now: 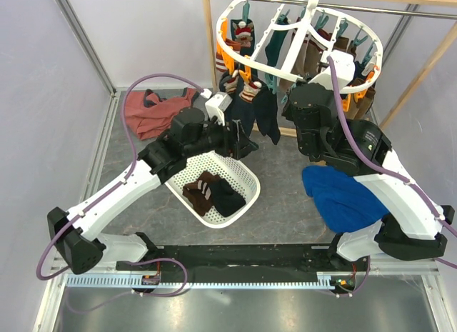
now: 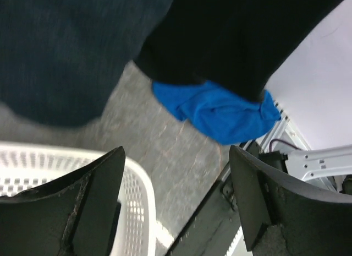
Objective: Remove the socks clipped to the hanger
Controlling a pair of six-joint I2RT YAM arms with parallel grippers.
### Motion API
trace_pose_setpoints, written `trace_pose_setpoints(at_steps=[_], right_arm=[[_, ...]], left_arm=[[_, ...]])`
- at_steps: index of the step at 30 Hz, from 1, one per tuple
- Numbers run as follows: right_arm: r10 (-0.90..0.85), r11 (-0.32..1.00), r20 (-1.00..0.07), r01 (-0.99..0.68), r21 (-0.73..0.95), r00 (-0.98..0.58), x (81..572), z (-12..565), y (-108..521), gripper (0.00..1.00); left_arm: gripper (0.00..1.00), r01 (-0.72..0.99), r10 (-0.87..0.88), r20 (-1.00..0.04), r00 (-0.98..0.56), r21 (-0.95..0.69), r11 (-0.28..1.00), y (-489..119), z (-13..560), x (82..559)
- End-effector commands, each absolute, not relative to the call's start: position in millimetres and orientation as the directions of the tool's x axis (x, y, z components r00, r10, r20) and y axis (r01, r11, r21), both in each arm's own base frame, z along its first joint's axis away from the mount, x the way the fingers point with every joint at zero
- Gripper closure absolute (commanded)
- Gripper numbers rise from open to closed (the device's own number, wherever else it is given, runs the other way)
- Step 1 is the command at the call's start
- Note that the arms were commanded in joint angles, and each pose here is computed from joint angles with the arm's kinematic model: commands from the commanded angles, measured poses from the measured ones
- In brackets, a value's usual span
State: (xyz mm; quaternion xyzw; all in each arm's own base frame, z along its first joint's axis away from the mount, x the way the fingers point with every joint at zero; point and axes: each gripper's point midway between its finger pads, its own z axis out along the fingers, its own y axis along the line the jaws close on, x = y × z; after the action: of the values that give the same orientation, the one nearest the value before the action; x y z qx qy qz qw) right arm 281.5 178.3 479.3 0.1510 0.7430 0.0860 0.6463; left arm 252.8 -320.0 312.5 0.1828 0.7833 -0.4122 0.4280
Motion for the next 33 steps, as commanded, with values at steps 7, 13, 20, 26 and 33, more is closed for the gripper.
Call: trace_pose_setpoints(at_steps=[7,13,20,26,33], right_arm=[[0.368,0.929,-0.922,0.091,0.359,-0.117,279,484,181,0.94],[0.368,0.929,-0.921,0.088,0.359,-0.125,279,480,183,0.92],[0.380,0.925,-0.915,0.072,0.374,-0.137,277,481,184,0.81],[0.408,0.913,-0.897,0.058,0.404,-0.168,268,483,181,0.58],[0.430,0.901,-0.880,0.025,0.434,-0.202,258,492,178,0.52]], left_arm=[[0.19,0.782,-0.099,-0.911,-0.400,-0.395,0.482,-365,367,270],[0.38,0.761,-0.112,-0.916,-0.385,-0.384,0.523,-370,368,285],[0.98,0.734,-0.154,-0.908,-0.388,-0.406,0.544,-363,380,286],[0.98,0.735,-0.175,-0.907,-0.383,-0.414,0.537,-356,390,274],[0.98,0.737,-0.166,-0.911,-0.378,-0.404,0.542,-352,390,264]])
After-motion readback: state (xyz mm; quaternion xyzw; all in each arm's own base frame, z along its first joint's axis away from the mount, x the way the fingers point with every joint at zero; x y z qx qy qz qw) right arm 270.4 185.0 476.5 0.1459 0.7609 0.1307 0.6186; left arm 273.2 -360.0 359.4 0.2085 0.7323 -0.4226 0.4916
